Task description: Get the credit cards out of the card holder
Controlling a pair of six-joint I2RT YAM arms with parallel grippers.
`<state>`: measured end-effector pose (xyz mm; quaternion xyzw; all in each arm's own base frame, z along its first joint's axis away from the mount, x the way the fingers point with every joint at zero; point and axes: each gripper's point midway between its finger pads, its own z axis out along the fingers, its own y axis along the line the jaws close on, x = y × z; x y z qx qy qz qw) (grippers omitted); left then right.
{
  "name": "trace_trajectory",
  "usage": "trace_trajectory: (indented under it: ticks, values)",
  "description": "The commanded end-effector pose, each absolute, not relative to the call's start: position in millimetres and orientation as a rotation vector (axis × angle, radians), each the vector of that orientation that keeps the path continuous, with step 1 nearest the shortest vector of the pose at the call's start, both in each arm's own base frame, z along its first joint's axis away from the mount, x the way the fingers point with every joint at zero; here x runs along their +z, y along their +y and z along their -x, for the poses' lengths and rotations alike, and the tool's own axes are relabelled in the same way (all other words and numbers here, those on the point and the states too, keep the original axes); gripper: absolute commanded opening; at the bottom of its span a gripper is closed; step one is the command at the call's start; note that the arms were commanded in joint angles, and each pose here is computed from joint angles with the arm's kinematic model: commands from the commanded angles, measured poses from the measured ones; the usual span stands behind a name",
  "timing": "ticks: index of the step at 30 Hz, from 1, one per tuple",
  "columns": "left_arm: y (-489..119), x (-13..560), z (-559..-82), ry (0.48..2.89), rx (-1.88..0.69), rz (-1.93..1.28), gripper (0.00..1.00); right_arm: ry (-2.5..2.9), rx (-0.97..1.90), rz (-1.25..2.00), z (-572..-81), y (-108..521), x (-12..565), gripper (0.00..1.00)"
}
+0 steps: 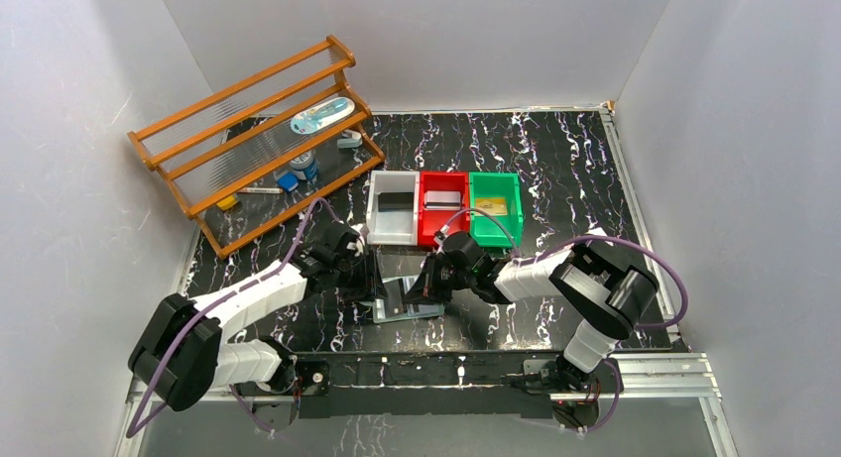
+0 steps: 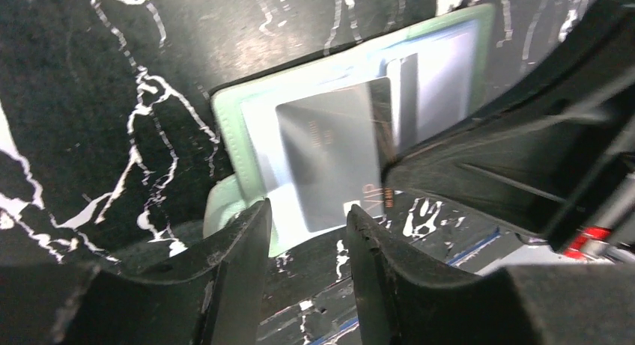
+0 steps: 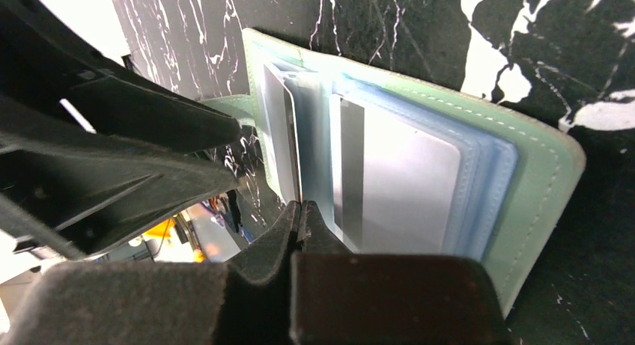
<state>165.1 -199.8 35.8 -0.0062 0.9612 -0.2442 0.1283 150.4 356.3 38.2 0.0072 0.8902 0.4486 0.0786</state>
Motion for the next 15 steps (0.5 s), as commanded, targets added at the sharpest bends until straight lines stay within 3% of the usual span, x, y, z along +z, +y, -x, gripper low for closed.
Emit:
trace_trajectory:
  ticks: [1, 6, 15]
  values:
    - [-223, 65, -177, 2.688, -0.885, -0.028, 0.42, 2.659, 1.402, -0.048, -149, 358, 37, 0.02]
    - [-233, 45, -168, 2.748, -0.970, -0.023, 0.42, 2.664, 1.390, -0.056, -148, 357, 35, 0.03]
    - [-195, 3, -150, 2.916, -0.672, 0.053, 0.40, 2.670, 1.388, -0.045, -149, 357, 37, 0.04]
